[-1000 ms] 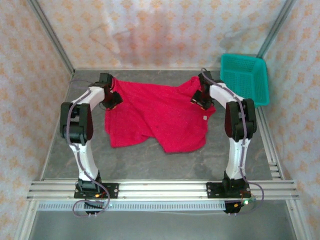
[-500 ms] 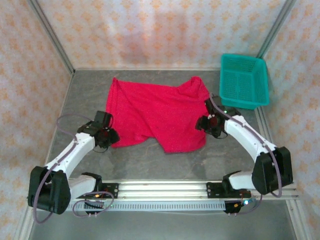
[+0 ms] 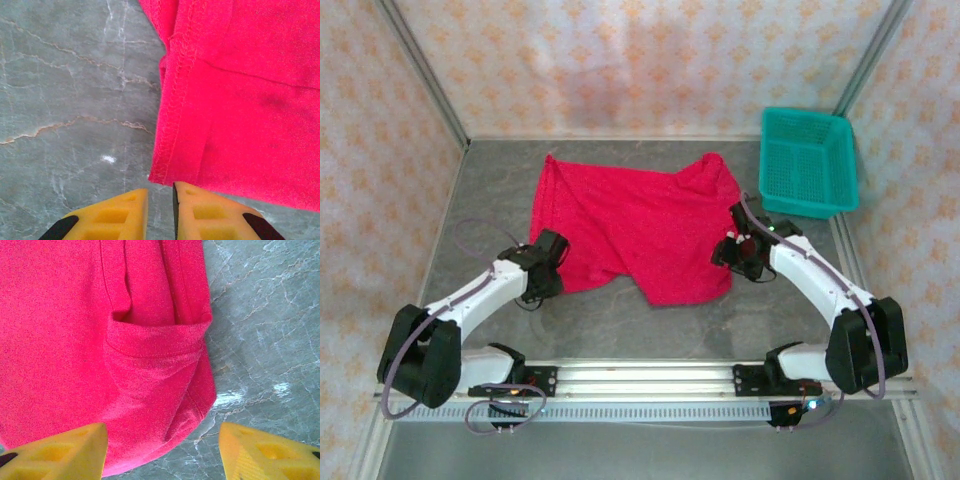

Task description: Fold the inside-out t-shirt

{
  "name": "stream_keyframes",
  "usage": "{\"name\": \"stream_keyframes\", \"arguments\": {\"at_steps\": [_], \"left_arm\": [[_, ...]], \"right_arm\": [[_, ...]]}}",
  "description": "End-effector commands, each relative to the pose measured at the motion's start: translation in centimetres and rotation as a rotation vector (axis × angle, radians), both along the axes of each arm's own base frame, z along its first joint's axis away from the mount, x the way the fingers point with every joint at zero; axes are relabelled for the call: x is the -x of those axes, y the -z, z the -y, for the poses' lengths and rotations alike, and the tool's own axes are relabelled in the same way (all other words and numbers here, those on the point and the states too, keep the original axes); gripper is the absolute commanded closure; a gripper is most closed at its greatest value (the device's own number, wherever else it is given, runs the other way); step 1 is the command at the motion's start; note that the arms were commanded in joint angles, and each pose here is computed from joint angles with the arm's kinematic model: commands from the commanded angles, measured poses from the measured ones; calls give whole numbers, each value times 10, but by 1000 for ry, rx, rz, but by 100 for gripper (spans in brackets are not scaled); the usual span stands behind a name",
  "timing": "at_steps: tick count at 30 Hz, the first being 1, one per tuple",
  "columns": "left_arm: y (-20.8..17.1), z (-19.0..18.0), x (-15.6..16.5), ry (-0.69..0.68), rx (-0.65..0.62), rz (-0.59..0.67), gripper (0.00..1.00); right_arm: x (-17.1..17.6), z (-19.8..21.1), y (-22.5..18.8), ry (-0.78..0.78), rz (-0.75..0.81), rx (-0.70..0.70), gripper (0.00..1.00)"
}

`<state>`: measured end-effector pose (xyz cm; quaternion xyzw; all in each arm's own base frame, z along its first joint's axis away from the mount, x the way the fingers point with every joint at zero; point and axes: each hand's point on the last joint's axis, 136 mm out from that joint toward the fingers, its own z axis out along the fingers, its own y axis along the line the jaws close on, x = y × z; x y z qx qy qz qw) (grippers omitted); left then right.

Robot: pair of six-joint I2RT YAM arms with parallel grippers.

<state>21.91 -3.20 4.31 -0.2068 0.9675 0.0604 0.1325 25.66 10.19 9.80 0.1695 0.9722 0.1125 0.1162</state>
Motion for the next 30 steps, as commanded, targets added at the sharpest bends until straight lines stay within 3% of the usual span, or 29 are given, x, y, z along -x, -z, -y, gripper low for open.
{"name": "stream_keyframes", "arguments": {"at_steps": [1, 8, 13, 17, 21, 30], "left_arm": [[-5, -2, -13, -3, -33, 34, 78], [-2, 18, -22, 2, 71, 52, 78], [10, 19, -19, -1, 77, 27, 74], [20, 11, -16, 2, 16, -24, 75], [17, -3, -11, 3, -70, -64, 84], [2, -16, -7, 6, -138, -38, 88]], "right_arm": [[-3, -3, -2, 5, 1, -13, 39], [-2, -5, 5, 0, -20, -23, 39], [-3, -9, 9, -3, -27, -39, 39], [-4, -10, 11, -5, -35, -43, 39], [-4, -10, 10, -7, -32, -43, 39], [-6, -14, 8, -8, -29, -62, 39]]}}
